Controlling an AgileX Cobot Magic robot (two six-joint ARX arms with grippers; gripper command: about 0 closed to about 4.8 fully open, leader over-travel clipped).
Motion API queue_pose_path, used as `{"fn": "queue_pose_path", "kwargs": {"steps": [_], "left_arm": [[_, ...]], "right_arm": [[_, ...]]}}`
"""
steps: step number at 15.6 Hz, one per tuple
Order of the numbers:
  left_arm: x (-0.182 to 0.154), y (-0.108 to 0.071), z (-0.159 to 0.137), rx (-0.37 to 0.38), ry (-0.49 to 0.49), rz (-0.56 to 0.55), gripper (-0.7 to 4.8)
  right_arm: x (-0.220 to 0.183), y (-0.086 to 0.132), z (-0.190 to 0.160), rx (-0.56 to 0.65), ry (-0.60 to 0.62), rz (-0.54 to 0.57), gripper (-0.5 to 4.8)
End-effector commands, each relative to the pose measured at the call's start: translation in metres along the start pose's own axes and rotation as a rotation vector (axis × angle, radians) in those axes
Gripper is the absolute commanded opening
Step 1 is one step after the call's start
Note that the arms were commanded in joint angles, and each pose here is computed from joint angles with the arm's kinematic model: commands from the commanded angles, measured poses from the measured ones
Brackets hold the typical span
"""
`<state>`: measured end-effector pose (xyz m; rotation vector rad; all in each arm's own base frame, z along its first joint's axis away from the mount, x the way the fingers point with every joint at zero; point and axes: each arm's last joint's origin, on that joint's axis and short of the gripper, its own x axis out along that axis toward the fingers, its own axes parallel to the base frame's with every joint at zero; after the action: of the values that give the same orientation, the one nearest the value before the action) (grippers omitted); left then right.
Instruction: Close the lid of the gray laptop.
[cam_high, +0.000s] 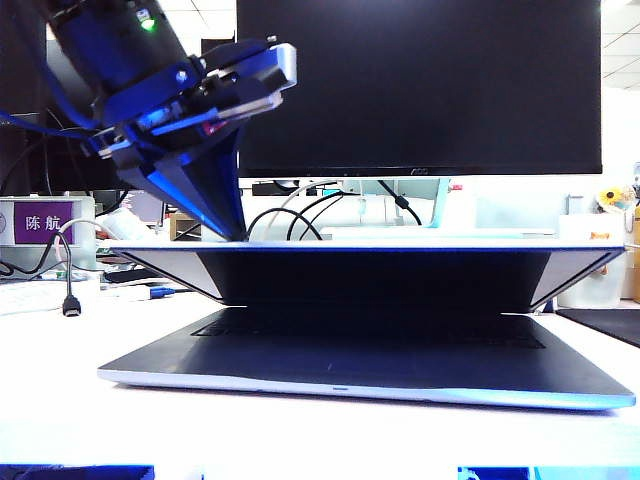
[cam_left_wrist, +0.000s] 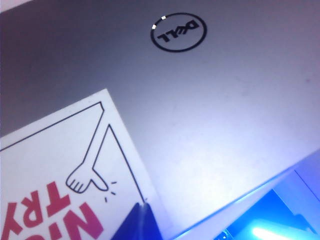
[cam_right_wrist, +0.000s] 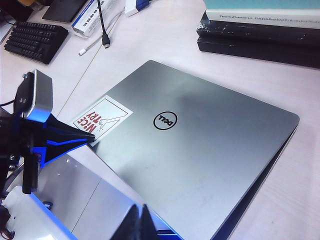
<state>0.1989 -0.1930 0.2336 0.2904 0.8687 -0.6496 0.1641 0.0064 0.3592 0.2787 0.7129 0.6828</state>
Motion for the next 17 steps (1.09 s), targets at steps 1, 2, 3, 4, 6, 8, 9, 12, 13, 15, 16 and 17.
{"fn": "queue_pose_path", "kwargs": {"steps": [1, 2, 3, 4, 6, 8, 9, 12, 13, 15, 16, 17], "left_arm": [[0.003, -0.004, -0.005, -0.008, -0.008, -0.006, -0.05], [0.003, -0.004, -0.005, -0.021, -0.007, -0.008, -0.05], [0.003, -0.005, -0.006, -0.016, -0.008, -0.01, -0.05], [0.003, -0.006, -0.006, -0.016, -0.007, -0.006, -0.05], [0.006, -0.006, -0.01, -0.031, 0.002, -0.006, -0.05], [0.011, -0.006, -0.021, -0.037, 0.013, -0.002, -0.05], [0.014, -0.006, -0.026, -0.05, 0.02, -0.001, -0.05], [0.002, -0.01, -0.024, -0.037, -0.054, 0.022, -0.05], [-0.004, -0.009, -0.021, -0.04, -0.091, 0.032, -0.05], [-0.027, -0.006, -0.017, -0.015, -0.186, 0.098, -0.05], [-0.038, -0.005, -0.015, -0.009, -0.23, 0.106, -0.05], [-0.06, -0.004, -0.013, 0.006, -0.326, 0.101, -0.05]], "right_arm": [[-0.001, 0.001, 0.0, -0.009, -0.005, 0.01, -0.06], [-0.001, 0.001, 0.0, -0.007, -0.003, 0.01, -0.06], [-0.001, 0.001, 0.0, -0.004, 0.0, 0.01, -0.06], [-0.001, 0.001, -0.001, -0.003, 0.005, 0.01, -0.06], [-0.001, 0.001, -0.002, 0.0, 0.012, 0.011, -0.06], [-0.001, 0.002, -0.002, -0.001, 0.013, 0.011, -0.06], [-0.001, 0.002, -0.002, 0.0, 0.013, 0.011, -0.06], [-0.001, 0.001, -0.002, 0.001, 0.014, 0.01, -0.06], [-0.001, 0.001, -0.002, -0.001, 0.013, 0.01, -0.06], [-0.001, 0.001, -0.002, -0.003, 0.012, 0.01, -0.06], [-0.001, 0.001, -0.002, -0.007, 0.013, 0.011, -0.06], [-0.001, 0.001, -0.002, -0.019, 0.016, 0.011, -0.06]]}}
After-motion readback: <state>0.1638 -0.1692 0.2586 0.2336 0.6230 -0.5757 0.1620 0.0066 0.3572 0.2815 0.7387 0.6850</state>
